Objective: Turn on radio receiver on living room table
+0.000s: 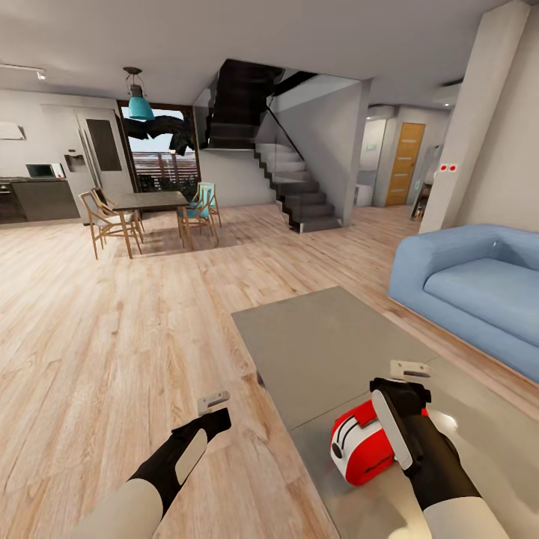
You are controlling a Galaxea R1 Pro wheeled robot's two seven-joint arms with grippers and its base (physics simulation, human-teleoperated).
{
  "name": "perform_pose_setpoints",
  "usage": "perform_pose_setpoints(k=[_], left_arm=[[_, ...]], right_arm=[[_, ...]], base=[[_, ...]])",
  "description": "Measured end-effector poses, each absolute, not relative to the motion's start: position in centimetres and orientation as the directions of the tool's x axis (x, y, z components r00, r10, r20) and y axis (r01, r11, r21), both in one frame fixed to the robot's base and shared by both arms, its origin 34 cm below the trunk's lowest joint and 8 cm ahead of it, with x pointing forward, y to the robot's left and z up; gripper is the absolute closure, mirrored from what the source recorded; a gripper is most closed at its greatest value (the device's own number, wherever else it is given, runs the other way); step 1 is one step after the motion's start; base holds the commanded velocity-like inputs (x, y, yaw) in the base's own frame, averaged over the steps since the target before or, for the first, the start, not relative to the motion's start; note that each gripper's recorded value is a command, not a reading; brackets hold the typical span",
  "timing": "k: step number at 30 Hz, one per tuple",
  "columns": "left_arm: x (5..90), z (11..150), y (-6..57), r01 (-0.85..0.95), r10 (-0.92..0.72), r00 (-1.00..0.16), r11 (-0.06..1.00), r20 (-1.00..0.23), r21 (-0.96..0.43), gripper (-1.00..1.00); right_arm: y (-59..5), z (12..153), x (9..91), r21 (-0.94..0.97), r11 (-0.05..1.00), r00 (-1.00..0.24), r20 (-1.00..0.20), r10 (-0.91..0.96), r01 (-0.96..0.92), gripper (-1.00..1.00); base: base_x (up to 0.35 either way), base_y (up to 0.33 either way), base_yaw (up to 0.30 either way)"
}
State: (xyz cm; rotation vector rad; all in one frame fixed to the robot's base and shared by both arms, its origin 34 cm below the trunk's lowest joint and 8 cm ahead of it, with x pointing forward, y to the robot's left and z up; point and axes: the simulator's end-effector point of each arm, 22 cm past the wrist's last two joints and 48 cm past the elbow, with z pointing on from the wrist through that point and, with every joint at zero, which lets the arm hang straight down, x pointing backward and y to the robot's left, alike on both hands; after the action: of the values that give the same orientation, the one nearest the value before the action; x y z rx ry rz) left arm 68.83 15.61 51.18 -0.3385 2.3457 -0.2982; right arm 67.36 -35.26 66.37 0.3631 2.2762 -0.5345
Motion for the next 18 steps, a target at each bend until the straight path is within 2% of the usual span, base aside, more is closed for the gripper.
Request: perform_pose_setpoints(k=[18], left_arm=[[68.84,51.16,15.73,-0.155,-0.324,-0.695,0.939,-0.642,-0.306,1.0]], right_arm=[[-35.32,66.62,67.42,-0.269,0.871,-0.67,-0.737,0.09,0.412,-1.0]], base=[[0.0,0.0,0.0]])
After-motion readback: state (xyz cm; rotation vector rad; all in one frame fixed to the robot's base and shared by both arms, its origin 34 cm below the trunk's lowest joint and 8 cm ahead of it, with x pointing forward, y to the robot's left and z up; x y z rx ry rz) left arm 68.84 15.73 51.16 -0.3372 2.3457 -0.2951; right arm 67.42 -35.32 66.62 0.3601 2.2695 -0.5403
